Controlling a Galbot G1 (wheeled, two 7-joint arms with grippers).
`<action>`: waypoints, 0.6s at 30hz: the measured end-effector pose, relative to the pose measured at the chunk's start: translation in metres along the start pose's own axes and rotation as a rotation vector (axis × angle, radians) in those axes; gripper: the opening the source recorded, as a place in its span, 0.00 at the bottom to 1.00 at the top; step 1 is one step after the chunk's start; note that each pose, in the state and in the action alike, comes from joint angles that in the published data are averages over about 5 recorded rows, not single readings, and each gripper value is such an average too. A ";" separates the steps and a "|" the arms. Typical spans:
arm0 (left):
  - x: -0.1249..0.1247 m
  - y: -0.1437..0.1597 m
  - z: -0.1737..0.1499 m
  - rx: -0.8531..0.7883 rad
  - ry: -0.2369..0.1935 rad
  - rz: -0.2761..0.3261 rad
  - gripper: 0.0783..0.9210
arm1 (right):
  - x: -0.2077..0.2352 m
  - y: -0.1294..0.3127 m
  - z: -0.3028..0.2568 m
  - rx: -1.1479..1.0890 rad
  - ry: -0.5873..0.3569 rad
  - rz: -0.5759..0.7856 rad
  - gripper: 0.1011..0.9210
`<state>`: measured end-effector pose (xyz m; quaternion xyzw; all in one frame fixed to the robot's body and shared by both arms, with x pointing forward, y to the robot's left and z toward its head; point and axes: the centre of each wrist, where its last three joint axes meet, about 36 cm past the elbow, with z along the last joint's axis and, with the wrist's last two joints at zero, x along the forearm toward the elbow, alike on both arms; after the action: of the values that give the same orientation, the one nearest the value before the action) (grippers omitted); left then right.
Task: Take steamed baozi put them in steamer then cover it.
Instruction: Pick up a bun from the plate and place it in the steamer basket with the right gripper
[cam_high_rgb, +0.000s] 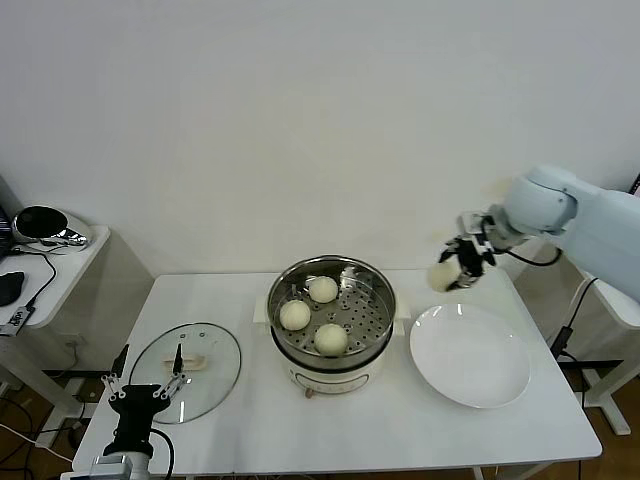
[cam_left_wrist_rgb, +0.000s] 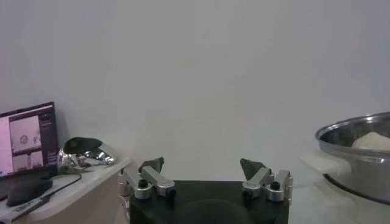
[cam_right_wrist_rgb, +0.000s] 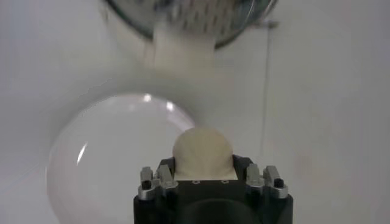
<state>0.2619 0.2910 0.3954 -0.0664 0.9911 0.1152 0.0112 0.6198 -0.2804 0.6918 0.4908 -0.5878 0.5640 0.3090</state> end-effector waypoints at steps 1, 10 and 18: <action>0.000 0.000 0.000 0.000 -0.001 -0.001 0.88 | 0.000 -0.002 -0.009 -0.003 -0.012 -0.002 0.61; 0.000 0.002 0.000 -0.002 0.001 -0.011 0.88 | -0.022 -0.012 -0.080 -0.047 -0.069 -0.039 0.61; -0.001 0.004 -0.003 -0.005 -0.007 -0.014 0.88 | -0.063 -0.015 -0.110 -0.085 -0.046 -0.085 0.61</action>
<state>0.2623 0.2943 0.3988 -0.0731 0.9902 0.1179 0.0154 0.6336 -0.1578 0.6583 0.5145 -0.5969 0.5134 0.3397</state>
